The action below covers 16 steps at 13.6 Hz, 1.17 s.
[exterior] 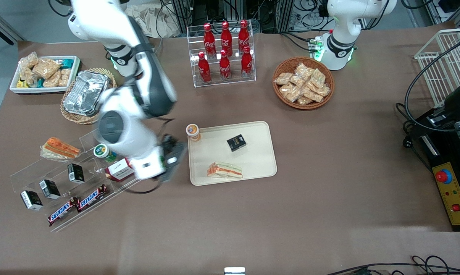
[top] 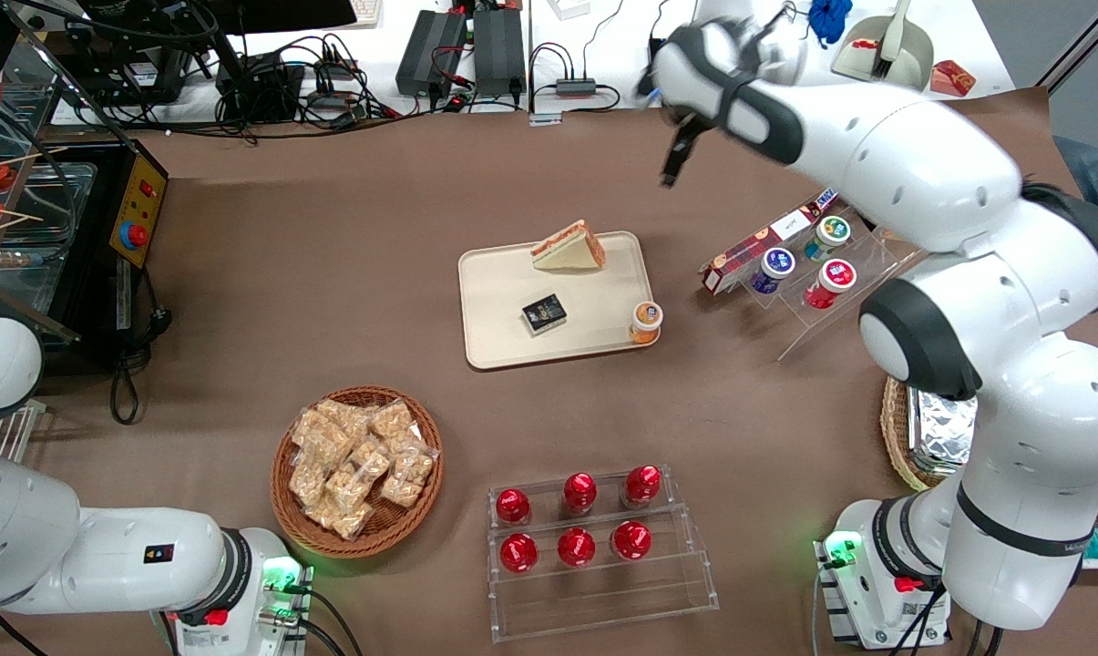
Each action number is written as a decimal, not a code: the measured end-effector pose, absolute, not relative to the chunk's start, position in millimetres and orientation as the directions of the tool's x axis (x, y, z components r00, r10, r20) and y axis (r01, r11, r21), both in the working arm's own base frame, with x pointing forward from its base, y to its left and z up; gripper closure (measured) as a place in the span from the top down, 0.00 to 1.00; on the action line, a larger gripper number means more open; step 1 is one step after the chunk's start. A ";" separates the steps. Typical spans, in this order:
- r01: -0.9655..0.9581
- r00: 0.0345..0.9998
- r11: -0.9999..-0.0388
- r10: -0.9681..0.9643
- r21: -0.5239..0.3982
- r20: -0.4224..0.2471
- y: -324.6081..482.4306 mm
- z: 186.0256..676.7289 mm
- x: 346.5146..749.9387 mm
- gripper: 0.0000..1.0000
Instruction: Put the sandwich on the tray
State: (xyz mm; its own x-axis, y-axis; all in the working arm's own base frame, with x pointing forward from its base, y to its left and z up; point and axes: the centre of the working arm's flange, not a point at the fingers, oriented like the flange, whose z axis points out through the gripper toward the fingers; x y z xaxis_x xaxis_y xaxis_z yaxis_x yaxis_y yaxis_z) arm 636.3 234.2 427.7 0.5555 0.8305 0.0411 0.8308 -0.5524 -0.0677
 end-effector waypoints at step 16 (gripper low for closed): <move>0.150 0.979 -0.986 0.159 -0.077 -0.125 -43.1 607.8 559.9 1.00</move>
